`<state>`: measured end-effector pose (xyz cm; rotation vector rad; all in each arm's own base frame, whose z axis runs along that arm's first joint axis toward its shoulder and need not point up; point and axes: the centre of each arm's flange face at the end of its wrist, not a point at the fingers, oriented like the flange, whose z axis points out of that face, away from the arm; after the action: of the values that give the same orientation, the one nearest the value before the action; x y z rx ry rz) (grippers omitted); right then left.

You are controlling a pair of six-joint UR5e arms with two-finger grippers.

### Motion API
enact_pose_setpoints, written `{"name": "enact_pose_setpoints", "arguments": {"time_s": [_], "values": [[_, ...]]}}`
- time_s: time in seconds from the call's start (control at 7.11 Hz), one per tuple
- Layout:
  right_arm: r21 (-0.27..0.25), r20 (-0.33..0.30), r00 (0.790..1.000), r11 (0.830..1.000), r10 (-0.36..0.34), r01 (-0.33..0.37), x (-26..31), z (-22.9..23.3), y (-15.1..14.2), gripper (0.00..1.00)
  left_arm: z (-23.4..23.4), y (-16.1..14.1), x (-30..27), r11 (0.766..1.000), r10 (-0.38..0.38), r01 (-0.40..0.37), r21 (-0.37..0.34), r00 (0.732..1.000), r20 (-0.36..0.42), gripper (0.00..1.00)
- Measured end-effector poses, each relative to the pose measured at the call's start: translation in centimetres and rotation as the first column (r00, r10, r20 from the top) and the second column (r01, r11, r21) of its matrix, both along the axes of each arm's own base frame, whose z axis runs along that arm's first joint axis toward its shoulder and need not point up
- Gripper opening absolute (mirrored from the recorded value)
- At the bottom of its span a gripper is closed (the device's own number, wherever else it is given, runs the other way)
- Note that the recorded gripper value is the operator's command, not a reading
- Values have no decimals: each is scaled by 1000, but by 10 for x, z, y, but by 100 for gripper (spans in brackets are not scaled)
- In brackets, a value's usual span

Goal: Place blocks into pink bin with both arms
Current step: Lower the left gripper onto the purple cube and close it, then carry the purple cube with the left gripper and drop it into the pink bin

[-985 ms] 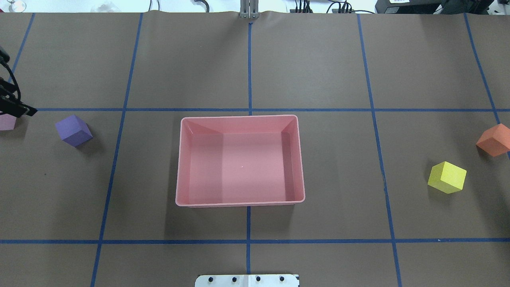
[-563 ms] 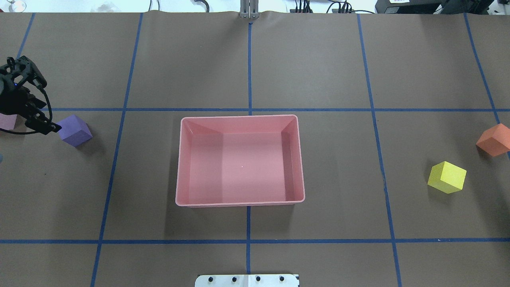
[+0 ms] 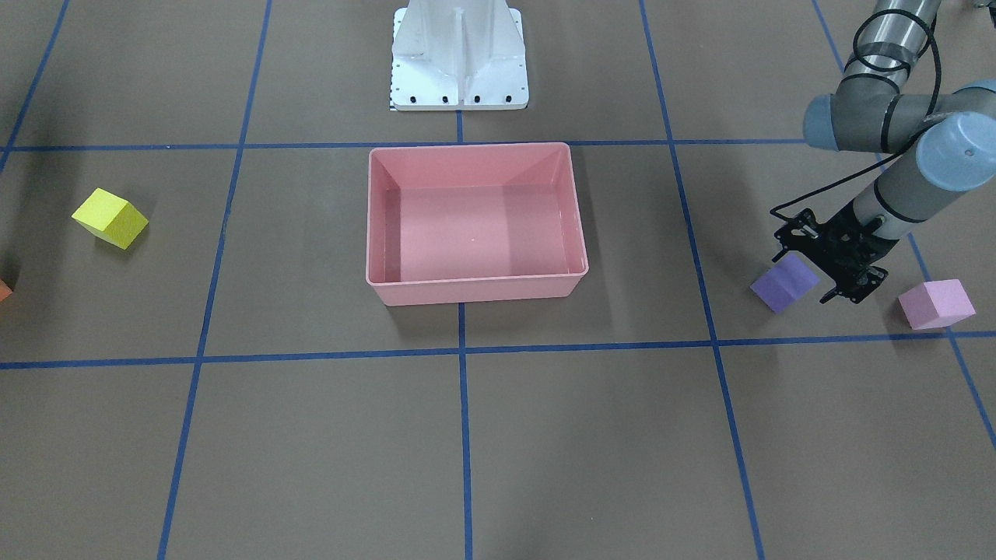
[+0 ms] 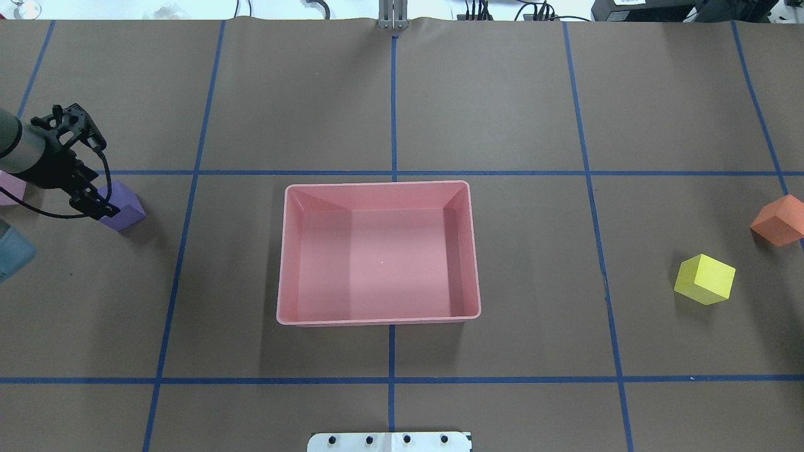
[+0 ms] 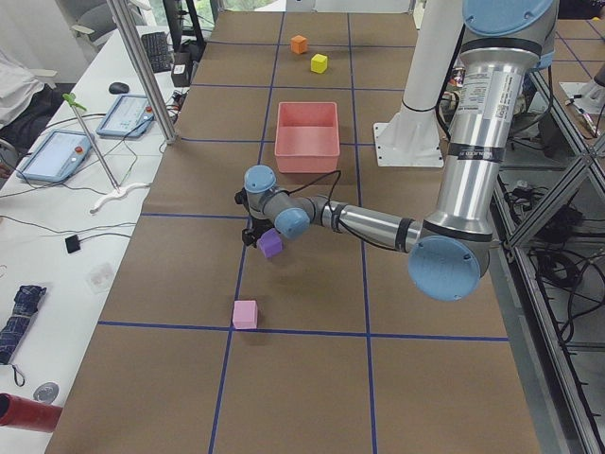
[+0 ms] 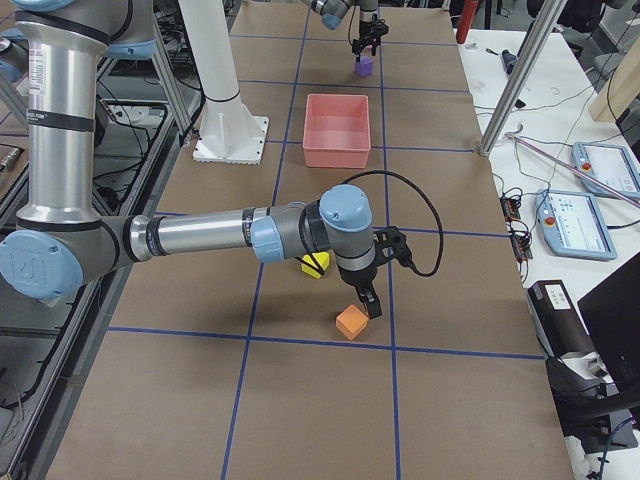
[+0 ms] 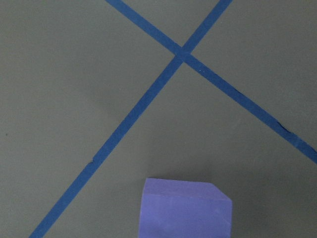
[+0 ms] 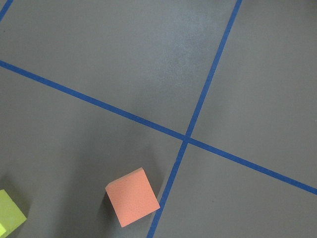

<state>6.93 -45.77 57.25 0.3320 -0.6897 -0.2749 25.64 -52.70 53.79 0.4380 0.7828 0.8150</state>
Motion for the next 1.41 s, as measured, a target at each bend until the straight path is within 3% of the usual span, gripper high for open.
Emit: {"name": "enact_pose_setpoints", "arguments": {"time_s": [0.42, 0.56, 0.7, 0.98, 1.13, 1.41], "values": [[0, 0, 1000, 1000, 0, 0, 0, 0, -1, 100, 11, -1, 15, 1000, 19, -19, -22, 1000, 11, 100], [1, 0, 1000, 1000, 0, 0, 0, 0, -1, 100, 9, 2, 21, 999, 18, -17, -35, 1000, 8, 93], [1, 0, 1000, 1000, 0, 0, 0, 0, -2, 100, 8, 6, 29, 998, 12, -11, -59, 1000, 5, 63], [-2, 1, 1000, 1000, 0, 0, 0, 1, -2, 100, 9, 13, 40, 997, 3, -2, -79, 1000, 6, 31], [-1, 1, 1000, 1000, 0, 0, 0, 1, -3, 100, 6, 13, 41, 998, -6, 6, -70, 1000, 7, 25], [-1, 1, 1000, 1000, 0, 0, 0, 1, -3, 100, -30, 14, 36, 999, -22, 22, -24, 999, -31, 24]]}}
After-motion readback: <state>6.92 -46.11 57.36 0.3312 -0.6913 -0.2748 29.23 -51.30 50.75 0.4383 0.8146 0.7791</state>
